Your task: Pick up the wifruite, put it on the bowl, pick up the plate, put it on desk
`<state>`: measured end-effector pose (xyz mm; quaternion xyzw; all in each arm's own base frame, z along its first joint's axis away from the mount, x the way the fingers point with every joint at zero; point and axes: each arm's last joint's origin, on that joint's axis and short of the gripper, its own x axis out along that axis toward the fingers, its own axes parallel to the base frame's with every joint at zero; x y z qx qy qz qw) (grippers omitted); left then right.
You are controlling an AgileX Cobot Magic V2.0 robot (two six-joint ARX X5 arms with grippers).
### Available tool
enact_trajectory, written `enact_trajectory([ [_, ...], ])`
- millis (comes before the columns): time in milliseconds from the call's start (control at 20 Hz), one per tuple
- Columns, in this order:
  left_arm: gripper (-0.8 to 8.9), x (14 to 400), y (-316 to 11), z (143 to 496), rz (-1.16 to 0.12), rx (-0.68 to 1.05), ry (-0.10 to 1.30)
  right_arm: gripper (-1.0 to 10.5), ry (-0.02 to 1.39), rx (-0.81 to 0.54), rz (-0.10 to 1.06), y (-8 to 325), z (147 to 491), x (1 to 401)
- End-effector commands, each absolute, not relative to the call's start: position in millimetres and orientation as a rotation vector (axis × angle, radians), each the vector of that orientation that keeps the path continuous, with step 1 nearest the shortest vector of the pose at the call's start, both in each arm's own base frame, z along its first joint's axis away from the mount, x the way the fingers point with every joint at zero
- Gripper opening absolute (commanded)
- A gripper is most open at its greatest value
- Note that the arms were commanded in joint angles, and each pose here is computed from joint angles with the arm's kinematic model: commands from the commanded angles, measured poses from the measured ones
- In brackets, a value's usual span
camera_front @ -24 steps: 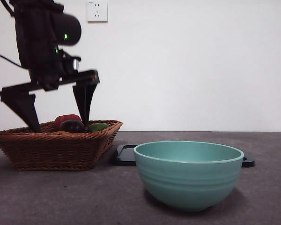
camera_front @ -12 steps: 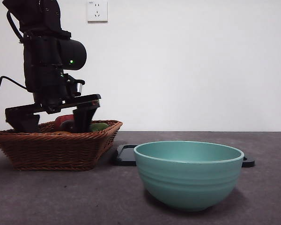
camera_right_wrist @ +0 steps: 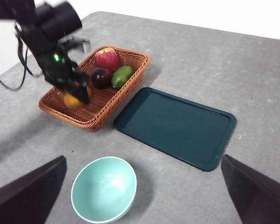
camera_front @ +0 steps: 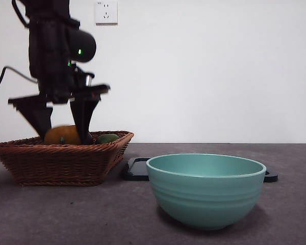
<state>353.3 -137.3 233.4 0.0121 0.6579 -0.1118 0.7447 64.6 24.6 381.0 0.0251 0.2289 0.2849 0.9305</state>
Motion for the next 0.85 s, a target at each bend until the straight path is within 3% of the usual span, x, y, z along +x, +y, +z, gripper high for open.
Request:
enact_trajectory([
  [50,1.84,354,-143,252,-0.273,0.063,1.436,6.5,0.450,0.062,0.587,25,387,64],
  [450,1.84,283,-168,329,-0.405,0.114,1.319,6.5,0.453,0.063,0.586,25,386,63],
  [850,1.83,219,-233,339,-0.591,0.224,1.312,6.5,0.454,0.063,0.585,25,386,63],
])
